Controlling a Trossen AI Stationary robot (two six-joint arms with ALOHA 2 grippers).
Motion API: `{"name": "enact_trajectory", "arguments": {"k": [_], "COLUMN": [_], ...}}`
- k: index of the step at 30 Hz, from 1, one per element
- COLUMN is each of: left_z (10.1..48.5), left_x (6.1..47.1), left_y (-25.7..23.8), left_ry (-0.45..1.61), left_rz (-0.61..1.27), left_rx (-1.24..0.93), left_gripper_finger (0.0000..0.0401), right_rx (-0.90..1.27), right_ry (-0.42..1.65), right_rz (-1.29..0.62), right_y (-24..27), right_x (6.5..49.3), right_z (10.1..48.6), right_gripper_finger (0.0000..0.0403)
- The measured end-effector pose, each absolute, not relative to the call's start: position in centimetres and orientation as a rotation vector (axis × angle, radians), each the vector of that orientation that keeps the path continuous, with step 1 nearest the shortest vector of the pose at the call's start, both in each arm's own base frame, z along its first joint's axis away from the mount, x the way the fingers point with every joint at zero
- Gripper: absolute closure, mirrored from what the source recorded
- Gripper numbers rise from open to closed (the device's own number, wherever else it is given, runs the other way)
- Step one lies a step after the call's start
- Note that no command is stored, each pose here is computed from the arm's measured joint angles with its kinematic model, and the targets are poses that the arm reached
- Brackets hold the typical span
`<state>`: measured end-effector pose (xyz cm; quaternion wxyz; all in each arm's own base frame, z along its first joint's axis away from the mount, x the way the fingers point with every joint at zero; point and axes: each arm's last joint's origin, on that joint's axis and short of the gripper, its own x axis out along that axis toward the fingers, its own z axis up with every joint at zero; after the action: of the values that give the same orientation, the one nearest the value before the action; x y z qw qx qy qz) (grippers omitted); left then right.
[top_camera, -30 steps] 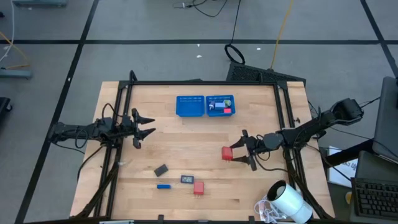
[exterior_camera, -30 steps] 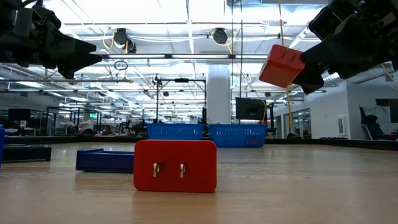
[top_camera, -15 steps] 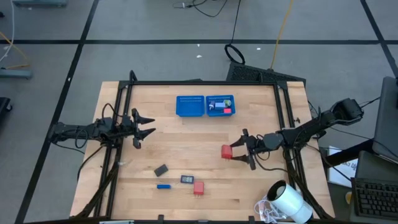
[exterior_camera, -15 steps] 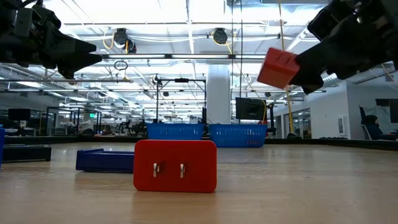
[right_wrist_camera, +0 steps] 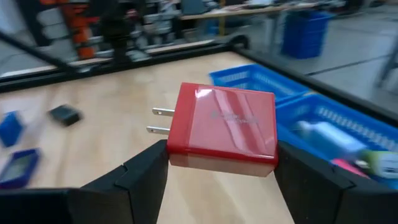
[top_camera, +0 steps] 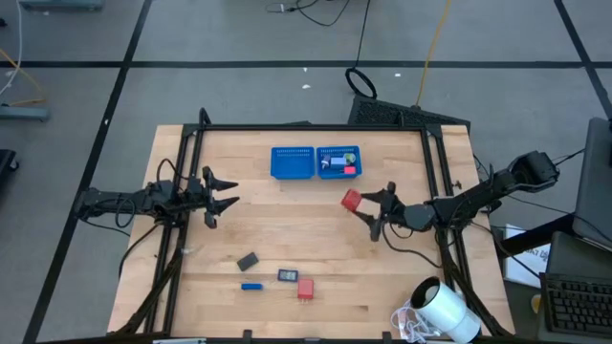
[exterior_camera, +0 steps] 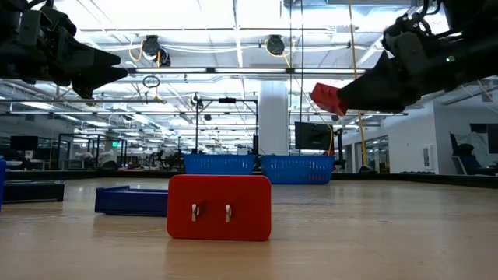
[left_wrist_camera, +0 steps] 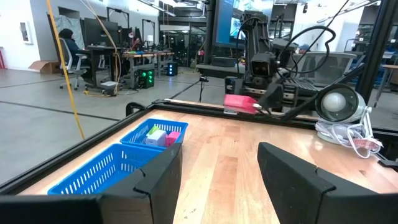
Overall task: Pick & Place Office items
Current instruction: Put the top red charger adapter into the right blue bin
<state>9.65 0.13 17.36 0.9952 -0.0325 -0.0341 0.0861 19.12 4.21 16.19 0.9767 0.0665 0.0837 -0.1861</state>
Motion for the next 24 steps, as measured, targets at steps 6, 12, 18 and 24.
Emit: {"name": "enact_trajectory", "arguments": {"k": [6,12,18,24], "left_z": [17.36,17.35,17.35,17.35], "left_x": [9.65,9.66,9.66,9.66], "left_y": [0.13,0.13,0.13,0.13], "left_ry": [-0.068,-0.068,-0.068,-0.068], "left_rz": [0.172,0.172,0.172,0.172], "left_rx": [-0.065,-0.065,-0.065,-0.065], "left_gripper_finger": [0.0187,0.0187,0.0187,0.0187], "right_rx": [0.135,0.143,0.146,0.146], "right_ry": [0.143,0.160,0.159,0.159], "right_rz": [-0.543,-0.646,-0.645,-0.644], "right_y": [3.76,3.47,3.48,3.48], "right_x": [18.89,18.60,18.60,18.61], "right_z": [16.14,15.64,15.65,15.65], "right_gripper_finger": [0.0149,0.0149,0.0149,0.0149]}}
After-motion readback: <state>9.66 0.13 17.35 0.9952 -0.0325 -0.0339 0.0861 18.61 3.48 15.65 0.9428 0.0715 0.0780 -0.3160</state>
